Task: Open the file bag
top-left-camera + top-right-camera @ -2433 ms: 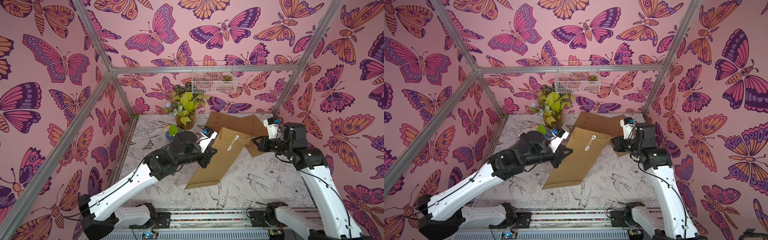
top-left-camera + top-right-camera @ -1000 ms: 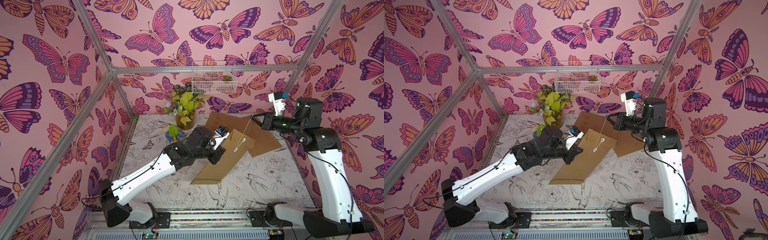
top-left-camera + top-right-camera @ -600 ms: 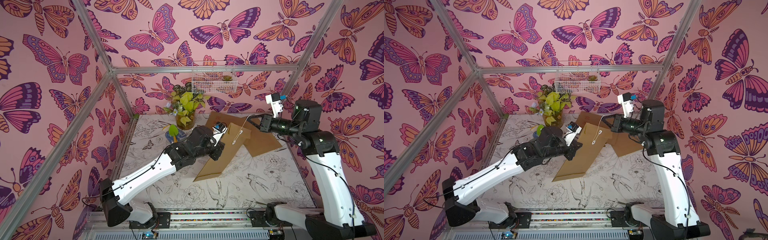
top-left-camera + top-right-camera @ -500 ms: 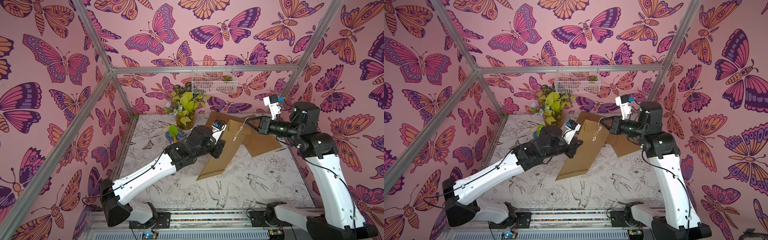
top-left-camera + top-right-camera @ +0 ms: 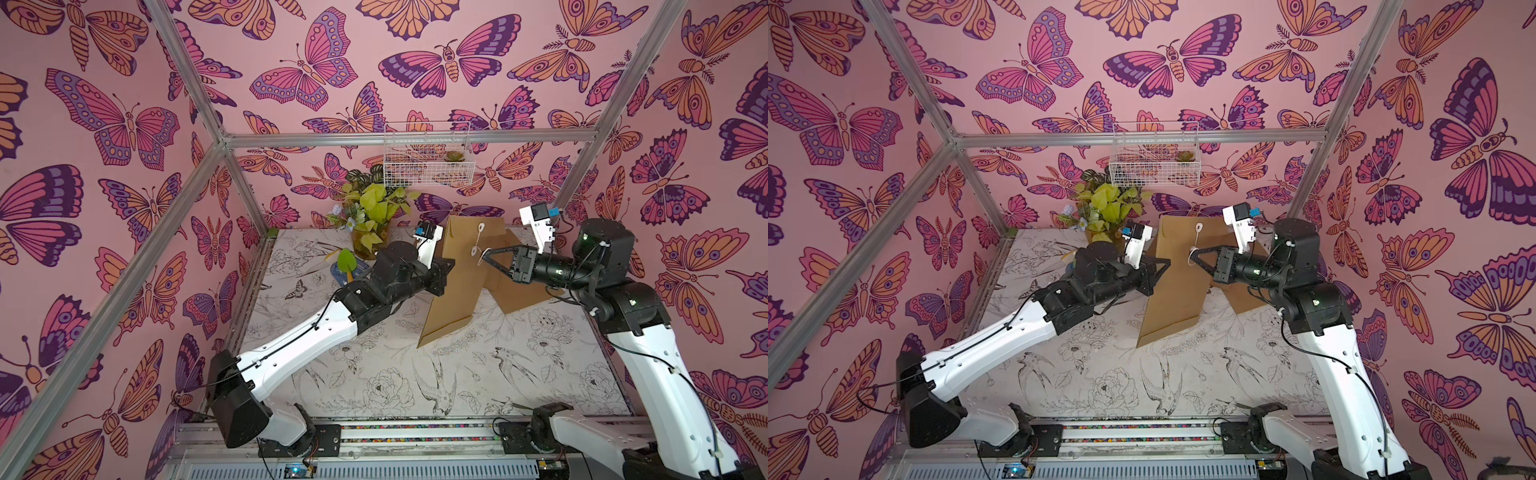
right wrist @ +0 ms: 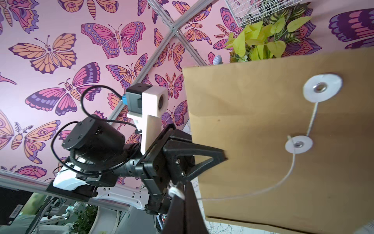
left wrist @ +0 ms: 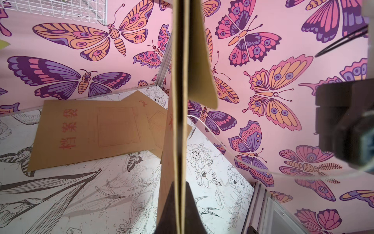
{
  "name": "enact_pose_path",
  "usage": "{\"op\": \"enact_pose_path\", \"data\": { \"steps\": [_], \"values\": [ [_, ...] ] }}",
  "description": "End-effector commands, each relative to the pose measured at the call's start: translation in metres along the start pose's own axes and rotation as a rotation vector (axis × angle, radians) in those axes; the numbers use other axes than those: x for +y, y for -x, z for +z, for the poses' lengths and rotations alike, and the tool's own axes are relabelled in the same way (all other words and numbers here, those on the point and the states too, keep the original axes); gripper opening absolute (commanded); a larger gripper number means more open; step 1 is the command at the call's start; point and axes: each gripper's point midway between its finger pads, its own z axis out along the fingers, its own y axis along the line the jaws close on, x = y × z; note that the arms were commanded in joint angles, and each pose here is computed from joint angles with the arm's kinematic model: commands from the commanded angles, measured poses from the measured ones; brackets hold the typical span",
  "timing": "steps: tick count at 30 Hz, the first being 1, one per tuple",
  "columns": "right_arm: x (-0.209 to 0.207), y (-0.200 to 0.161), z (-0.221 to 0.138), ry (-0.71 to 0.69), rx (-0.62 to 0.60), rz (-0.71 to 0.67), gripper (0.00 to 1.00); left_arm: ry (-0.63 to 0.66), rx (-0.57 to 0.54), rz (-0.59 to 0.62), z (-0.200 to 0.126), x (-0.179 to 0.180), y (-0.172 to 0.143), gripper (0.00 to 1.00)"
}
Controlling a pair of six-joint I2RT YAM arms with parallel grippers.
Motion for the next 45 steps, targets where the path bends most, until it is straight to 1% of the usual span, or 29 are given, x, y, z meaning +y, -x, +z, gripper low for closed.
{"op": "enact_pose_path", "data": {
  "steps": [1,6,11,19,24,29,37,45],
  "values": [
    [0.020,-0.004,-0.003,0.086,0.001,-0.015,0.00,-0.029,-0.068,-0.032,0.003,-0.003,0.018,0.01],
    [0.032,-0.015,-0.004,0.159,0.022,-0.005,0.00,-0.019,-0.084,-0.035,0.008,0.000,0.025,0.01],
    [0.030,-0.031,-0.011,0.147,0.044,-0.011,0.00,-0.003,-0.130,-0.058,0.008,0.007,0.039,0.01],
    [-0.002,-0.058,-0.010,0.037,0.083,0.003,0.00,-0.032,-0.197,-0.084,-0.003,0.008,0.065,0.01],
    [-0.026,-0.071,-0.010,-0.067,0.094,0.004,0.00,-0.053,-0.224,-0.080,-0.015,0.004,0.077,0.01],
    [-0.044,-0.082,-0.010,-0.127,0.103,0.010,0.00,-0.067,-0.241,-0.062,-0.026,0.000,0.084,0.01],
    [-0.072,-0.089,-0.012,-0.241,0.093,-0.003,0.00,-0.120,-0.242,-0.035,-0.037,-0.009,0.093,0.01],
    [-0.093,-0.089,-0.010,-0.319,0.063,0.009,0.00,-0.174,-0.236,0.009,-0.051,-0.023,0.099,0.01]
  ]
}}
